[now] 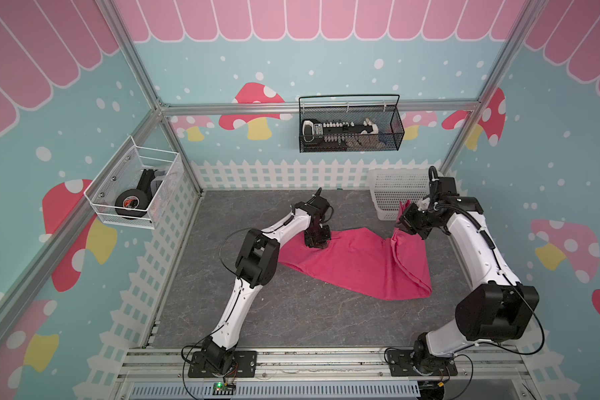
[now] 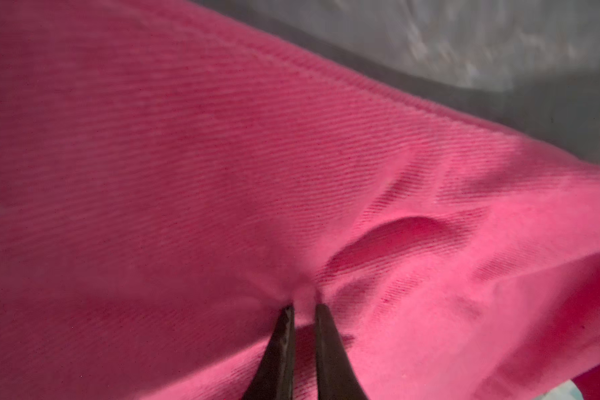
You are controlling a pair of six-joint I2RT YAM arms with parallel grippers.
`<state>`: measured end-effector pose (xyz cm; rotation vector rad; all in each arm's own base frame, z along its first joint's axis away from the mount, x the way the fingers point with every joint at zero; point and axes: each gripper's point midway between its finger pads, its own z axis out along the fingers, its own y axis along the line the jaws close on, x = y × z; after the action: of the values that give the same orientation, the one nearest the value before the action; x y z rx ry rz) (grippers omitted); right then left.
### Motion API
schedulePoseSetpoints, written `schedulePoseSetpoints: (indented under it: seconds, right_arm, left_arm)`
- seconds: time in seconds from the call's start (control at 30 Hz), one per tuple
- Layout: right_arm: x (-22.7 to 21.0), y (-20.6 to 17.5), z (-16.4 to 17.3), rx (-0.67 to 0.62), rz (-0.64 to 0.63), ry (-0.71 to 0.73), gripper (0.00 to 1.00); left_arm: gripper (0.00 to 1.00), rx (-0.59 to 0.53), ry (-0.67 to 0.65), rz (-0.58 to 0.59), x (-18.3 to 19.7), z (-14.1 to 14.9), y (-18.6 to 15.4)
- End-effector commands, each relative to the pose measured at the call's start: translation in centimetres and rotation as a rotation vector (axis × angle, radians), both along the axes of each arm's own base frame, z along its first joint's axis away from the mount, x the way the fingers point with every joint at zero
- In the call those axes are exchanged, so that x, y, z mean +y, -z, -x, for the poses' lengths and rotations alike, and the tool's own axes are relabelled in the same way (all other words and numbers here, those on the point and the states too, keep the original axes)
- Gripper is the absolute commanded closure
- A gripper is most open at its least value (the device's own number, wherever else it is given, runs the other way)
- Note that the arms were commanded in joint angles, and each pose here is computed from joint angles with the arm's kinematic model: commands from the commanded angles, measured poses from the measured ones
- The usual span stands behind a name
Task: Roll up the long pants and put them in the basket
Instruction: Fold the long pant at the center of the board.
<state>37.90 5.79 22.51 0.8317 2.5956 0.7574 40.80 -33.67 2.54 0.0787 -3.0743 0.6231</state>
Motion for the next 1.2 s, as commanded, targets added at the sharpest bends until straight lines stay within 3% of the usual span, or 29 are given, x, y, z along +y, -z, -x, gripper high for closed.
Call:
schedulePoseSetpoints:
  seconds: [0.0, 0.13, 0.27, 0.5, 0.7, 0.9, 1.17]
  right_arm:
    - [2.4, -2.8, -4.1, -0.110, -0.084, 0.003, 1.00]
    - [5.2, -4.7, -6.2, -0.155, -0.114, -0.048, 1.00]
    - [6.7, -7.1, -6.2, -0.191, -0.129, -0.054, 1.00]
    - [7.1, -12.5, -3.9, -0.262, -0.127, -0.065, 1.00]
    - [10.7, -13.7, -1.5, -0.269, -0.150, -0.159, 1.00]
    - [15.5, -12.8, 0.5, -0.238, -0.173, -0.266, 1.00]
    - [18.6, -8.2, 1.0, -0.161, -0.167, -0.319, 1.00]
  left_arm:
    - [0.85, 0.187, -0.010, 0.021, -0.9, 4.2, 2.7]
    - [0.85, 0.128, -0.006, 0.019, -0.7, 3.6, -0.4]
    - [0.85, 0.045, -0.086, -0.064, 4.4, 0.3, -3.3]
    - [0.85, -0.028, -0.236, -0.114, 14.1, -4.8, -6.1]
    - [0.85, -0.101, -0.345, -0.148, 20.9, -7.7, -9.7]
    - [0.85, -0.152, -0.436, -0.191, 26.3, -7.9, -13.2]
    - [0.85, -0.165, -0.471, -0.214, 29.4, -4.8, -15.6]
